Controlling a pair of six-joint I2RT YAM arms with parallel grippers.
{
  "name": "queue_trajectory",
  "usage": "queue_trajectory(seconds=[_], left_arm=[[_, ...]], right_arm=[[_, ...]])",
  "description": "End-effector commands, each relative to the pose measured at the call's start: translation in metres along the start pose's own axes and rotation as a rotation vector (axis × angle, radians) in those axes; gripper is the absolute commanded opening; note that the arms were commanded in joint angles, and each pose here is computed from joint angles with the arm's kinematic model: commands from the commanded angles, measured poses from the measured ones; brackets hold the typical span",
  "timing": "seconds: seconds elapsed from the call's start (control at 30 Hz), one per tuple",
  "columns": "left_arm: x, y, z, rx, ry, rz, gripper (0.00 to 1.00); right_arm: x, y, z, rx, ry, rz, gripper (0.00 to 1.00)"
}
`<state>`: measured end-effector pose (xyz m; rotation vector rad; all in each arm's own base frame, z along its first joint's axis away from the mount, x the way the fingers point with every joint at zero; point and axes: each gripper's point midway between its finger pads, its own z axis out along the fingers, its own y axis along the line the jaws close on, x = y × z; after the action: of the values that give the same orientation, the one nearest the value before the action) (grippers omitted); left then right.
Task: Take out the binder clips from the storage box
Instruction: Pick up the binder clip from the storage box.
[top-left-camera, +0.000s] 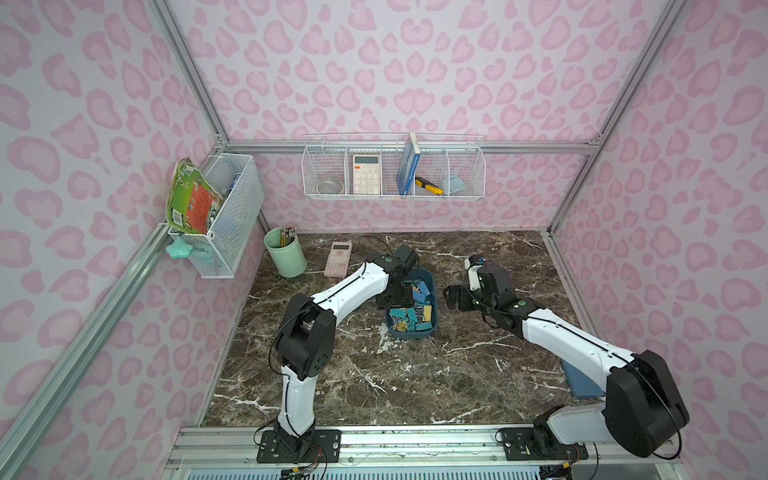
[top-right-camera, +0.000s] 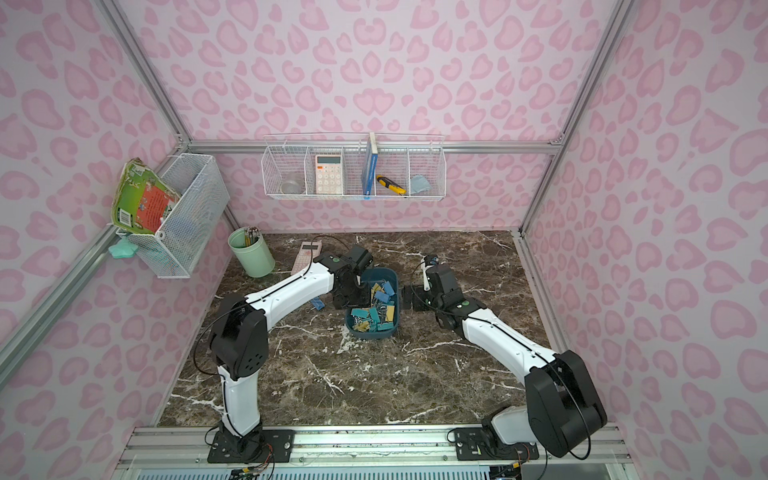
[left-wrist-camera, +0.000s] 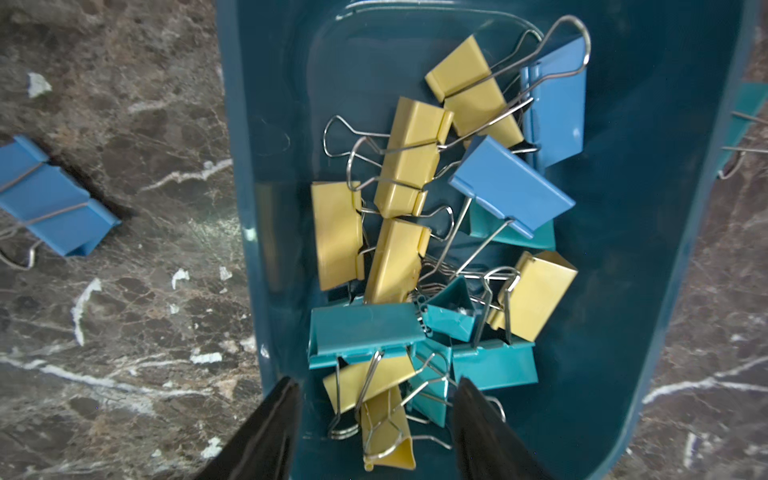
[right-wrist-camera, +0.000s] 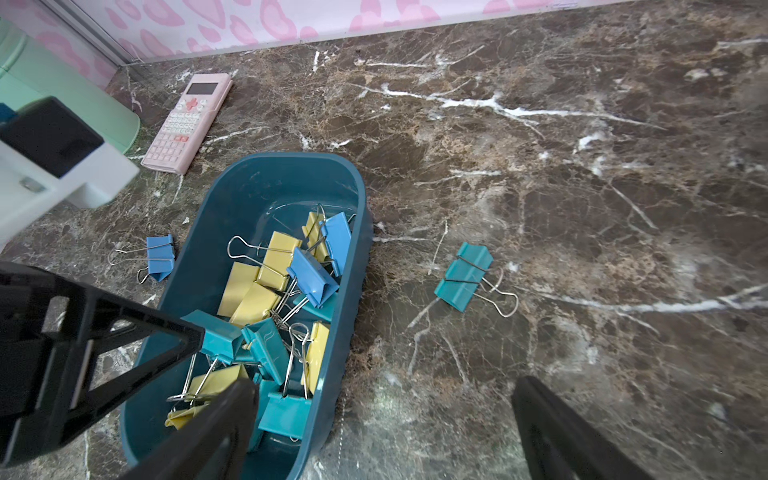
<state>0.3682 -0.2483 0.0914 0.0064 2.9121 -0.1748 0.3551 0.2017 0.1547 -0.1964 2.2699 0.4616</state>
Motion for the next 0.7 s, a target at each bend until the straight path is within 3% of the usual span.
queue_trajectory(seconds=[0.0,0.53,0.67], left_arm=[[0.001,0.010,0.002,-0.083,0.009,0.059,0.62],[0.009,0.014,0.033,-0.210,0.061,0.129,0.70],[0.010,0.019,0.037,-0.240,0.068,0.135,0.64]], right_arm=[[0.000,-0.002,-0.001,0.009,-0.008,0.008,0.99],[0.000,-0.009,-0.002,0.024,-0.008,0.017,0.99],[0.000,-0.009,-0.001,0.024,-0.008,0.018,0.99]])
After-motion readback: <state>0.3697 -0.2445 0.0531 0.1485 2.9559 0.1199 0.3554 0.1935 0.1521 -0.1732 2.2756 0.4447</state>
